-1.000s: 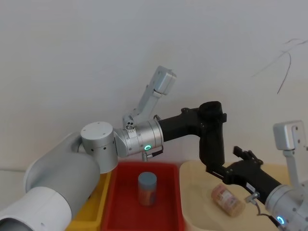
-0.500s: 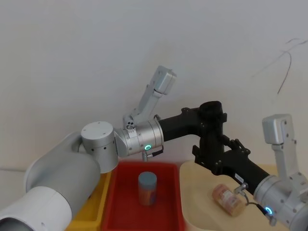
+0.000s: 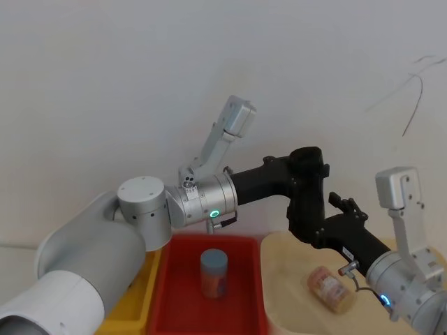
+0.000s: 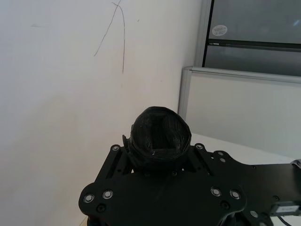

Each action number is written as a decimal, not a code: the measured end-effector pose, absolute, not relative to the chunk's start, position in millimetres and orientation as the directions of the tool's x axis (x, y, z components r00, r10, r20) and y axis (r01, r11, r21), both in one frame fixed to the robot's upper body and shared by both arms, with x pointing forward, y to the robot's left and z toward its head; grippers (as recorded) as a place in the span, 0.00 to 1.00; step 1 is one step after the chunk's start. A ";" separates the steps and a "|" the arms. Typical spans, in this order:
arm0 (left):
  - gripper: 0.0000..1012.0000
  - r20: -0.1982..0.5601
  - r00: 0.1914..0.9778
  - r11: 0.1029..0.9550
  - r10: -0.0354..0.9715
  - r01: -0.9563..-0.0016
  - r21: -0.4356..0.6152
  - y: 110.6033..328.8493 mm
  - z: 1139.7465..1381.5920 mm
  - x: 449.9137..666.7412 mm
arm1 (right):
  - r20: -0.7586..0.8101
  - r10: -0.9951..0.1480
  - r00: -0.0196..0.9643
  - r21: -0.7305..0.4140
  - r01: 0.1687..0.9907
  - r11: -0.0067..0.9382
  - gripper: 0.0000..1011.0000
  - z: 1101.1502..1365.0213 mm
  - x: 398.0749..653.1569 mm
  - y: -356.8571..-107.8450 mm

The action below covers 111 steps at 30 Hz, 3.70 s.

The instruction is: Pick up the garbage bag with the one hand and transfer it to the other hand.

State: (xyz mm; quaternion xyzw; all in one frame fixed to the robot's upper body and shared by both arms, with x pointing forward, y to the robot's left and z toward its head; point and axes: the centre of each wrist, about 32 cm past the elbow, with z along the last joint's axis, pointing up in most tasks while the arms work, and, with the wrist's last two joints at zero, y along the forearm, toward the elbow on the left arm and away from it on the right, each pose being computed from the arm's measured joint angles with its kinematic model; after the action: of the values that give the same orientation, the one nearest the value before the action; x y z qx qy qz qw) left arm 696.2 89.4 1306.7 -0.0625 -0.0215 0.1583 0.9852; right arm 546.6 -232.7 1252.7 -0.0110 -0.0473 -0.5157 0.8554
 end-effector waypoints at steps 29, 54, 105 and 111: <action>0.36 0.023 0.949 0.942 0.315 -0.309 -0.130 89.4 1306.7 696.2 | 0.130 -0.865 0.485 0.020 0.871 0.492 0.99 1253.7 569.4 -220.9; 0.36 0.022 0.949 0.942 0.315 -0.310 -0.130 89.5 1306.7 696.2 | 0.146 -0.871 0.469 0.005 0.880 0.475 0.78 1249.9 590.0 -221.0; 0.99 0.023 0.949 0.942 0.314 -0.309 -0.130 89.4 1306.7 696.2 | 0.156 -0.922 0.354 0.016 0.932 0.361 0.54 1249.1 592.3 -248.5; 0.99 0.022 0.949 0.942 0.315 -0.309 -0.130 89.4 1306.7 696.2 | 0.141 -0.948 0.285 0.021 0.957 0.291 0.54 1246.2 588.1 -270.5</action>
State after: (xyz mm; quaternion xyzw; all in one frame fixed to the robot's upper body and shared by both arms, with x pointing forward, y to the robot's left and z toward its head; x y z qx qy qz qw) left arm 696.2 89.4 1306.7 -0.0625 -0.0215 0.1583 0.9852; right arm 588.1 -270.5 1246.2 -0.0338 -0.0629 -0.5945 0.8009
